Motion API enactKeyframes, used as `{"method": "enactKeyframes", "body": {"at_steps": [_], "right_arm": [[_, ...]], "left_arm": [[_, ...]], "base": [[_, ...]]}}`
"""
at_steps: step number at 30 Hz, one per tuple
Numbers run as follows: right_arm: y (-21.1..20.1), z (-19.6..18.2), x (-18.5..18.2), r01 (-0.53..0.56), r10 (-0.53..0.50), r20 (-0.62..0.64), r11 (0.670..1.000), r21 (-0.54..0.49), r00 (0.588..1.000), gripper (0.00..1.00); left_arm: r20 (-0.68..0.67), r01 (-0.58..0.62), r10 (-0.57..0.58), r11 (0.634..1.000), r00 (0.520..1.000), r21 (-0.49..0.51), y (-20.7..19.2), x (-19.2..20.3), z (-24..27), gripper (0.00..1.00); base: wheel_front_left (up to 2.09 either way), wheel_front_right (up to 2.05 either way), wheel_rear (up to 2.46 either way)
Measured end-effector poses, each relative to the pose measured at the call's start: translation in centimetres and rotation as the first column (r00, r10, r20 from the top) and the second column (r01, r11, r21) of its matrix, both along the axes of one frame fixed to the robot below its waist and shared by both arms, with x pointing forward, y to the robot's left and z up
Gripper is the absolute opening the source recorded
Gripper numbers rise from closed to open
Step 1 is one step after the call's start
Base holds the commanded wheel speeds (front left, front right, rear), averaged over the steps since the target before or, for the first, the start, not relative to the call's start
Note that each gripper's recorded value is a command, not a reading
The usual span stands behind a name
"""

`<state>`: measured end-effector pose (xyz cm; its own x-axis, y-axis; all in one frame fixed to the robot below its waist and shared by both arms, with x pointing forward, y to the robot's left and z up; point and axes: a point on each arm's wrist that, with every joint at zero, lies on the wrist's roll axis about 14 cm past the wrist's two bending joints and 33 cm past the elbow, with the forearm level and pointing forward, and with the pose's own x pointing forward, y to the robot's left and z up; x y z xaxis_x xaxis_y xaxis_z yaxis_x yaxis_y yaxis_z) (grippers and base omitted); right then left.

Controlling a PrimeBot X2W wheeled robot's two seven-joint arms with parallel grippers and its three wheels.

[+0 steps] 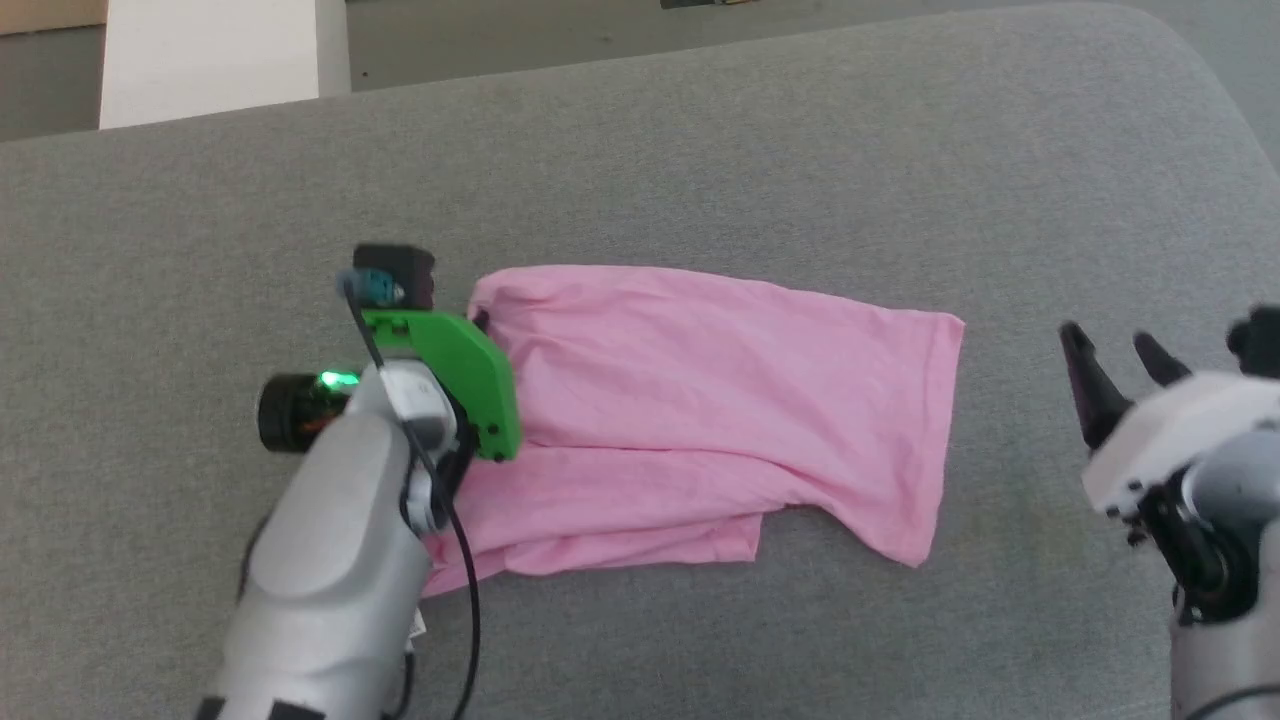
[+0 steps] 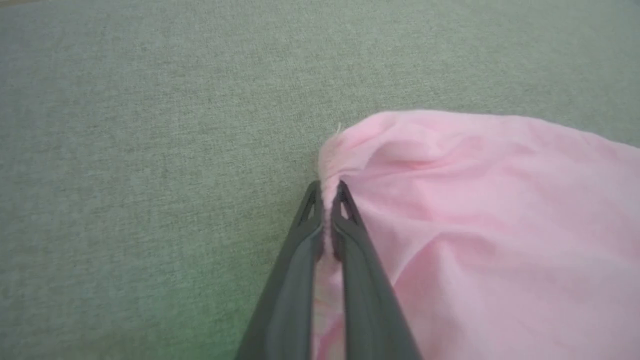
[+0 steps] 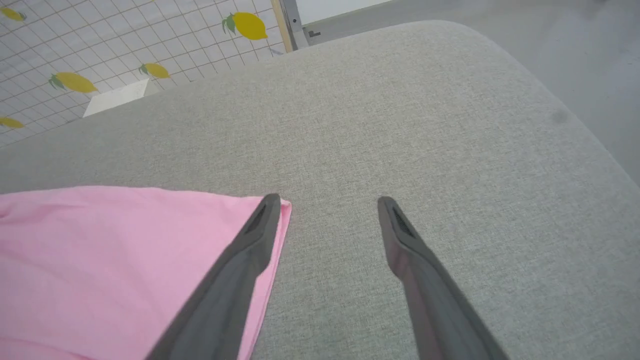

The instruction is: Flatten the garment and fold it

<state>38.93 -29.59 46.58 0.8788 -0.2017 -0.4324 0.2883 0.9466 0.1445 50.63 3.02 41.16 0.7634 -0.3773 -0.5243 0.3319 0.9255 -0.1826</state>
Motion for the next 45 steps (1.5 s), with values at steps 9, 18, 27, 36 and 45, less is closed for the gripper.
{"method": "enactKeyframes", "body": {"at_steps": [9,18,27,36,45], "right_arm": [[2.5,-2.6,4.2,-0.189,0.163,-0.226,0.977,-0.097,0.96,1.0],[3.7,-7.8,5.0,-0.257,0.201,-0.409,0.963,-0.085,0.89,1.0],[5.3,-8.3,6.1,-0.298,0.25,-0.422,0.953,-0.05,0.871,0.0],[7.8,-0.1,12.4,-0.317,0.32,-0.141,0.947,0.043,0.937,0.0],[12.1,14.8,20.0,-0.421,0.423,0.216,0.905,-0.055,0.88,0.0]], "left_arm": [[0.112,-0.058,0.073,0.99,0.991,-0.125,0.0,-1.8,1.1,0.0],[0.138,-0.087,0.108,0.985,0.985,-0.148,0.8,-1.5,1.5,0.0],[0.095,-0.112,0.13,0.978,0.987,-0.178,1.3,-2.0,0.8,0.0],[0.167,-0.123,0.177,0.948,0.97,-0.294,2.0,1.9,6.4,0.0],[0.351,-0.161,0.205,0.975,0.913,-0.151,7.2,10.2,15.0,0.0]], "base": [[0.0,0.0,0.0],[0.0,0.0,0.0],[0.0,0.0,0.0],[0.0,0.0,0.0],[0.0,0.0,0.0]]}}
